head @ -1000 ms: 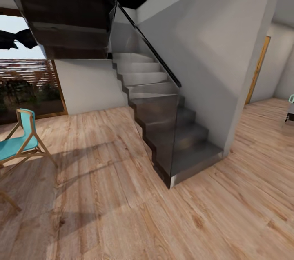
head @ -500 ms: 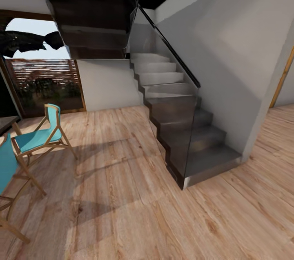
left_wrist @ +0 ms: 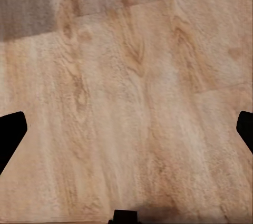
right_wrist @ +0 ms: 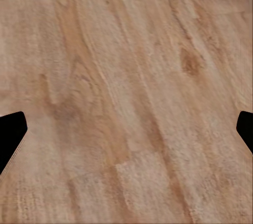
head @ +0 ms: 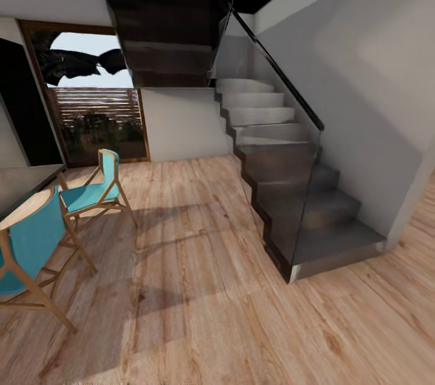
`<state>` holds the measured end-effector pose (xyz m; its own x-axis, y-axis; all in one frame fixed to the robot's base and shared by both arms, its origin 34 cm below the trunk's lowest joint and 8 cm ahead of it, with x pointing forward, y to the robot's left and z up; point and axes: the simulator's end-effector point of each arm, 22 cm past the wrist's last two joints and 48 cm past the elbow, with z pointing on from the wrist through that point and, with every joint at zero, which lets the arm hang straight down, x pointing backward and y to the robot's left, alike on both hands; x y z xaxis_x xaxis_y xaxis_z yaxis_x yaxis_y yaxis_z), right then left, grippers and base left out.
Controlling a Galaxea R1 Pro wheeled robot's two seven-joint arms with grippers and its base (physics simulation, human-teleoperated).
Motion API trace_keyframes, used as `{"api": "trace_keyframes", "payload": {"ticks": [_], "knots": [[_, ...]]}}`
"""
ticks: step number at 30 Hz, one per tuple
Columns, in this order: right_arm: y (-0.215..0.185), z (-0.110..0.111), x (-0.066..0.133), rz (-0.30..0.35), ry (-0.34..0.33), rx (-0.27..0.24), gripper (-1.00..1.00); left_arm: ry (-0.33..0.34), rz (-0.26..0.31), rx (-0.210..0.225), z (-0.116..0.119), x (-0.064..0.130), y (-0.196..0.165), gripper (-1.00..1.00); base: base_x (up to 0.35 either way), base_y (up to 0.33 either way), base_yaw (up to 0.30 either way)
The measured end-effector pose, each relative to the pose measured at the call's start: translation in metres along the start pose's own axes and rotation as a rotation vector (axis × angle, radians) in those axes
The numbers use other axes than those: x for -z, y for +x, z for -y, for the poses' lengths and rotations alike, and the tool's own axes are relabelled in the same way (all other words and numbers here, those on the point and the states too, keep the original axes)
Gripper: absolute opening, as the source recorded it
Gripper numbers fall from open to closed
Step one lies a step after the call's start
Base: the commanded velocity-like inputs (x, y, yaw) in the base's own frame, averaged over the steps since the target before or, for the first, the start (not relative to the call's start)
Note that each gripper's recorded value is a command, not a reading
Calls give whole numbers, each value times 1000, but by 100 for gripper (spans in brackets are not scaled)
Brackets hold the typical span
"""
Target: Pick up the poster from the kitchen countertop and hang it on one of the wall nails in the kitchen.
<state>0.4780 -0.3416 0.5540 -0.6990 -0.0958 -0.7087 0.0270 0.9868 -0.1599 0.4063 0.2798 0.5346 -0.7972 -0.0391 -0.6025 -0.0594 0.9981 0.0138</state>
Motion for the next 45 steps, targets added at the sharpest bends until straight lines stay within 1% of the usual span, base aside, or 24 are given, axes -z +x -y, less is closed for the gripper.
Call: {"api": "trace_keyframes", "payload": {"ticks": [19,28,45], "knots": [[0,0,0,0,0,1,100,-1,0,1,0,0,0,100,0,2,290],[0,0,0,-1,-1,1,100,-4,0,6,-2,0,0,100,0,244,145],[0,0,0,1,1,0,100,-5,-1,6,-2,0,0,100,28,288,281]]}}
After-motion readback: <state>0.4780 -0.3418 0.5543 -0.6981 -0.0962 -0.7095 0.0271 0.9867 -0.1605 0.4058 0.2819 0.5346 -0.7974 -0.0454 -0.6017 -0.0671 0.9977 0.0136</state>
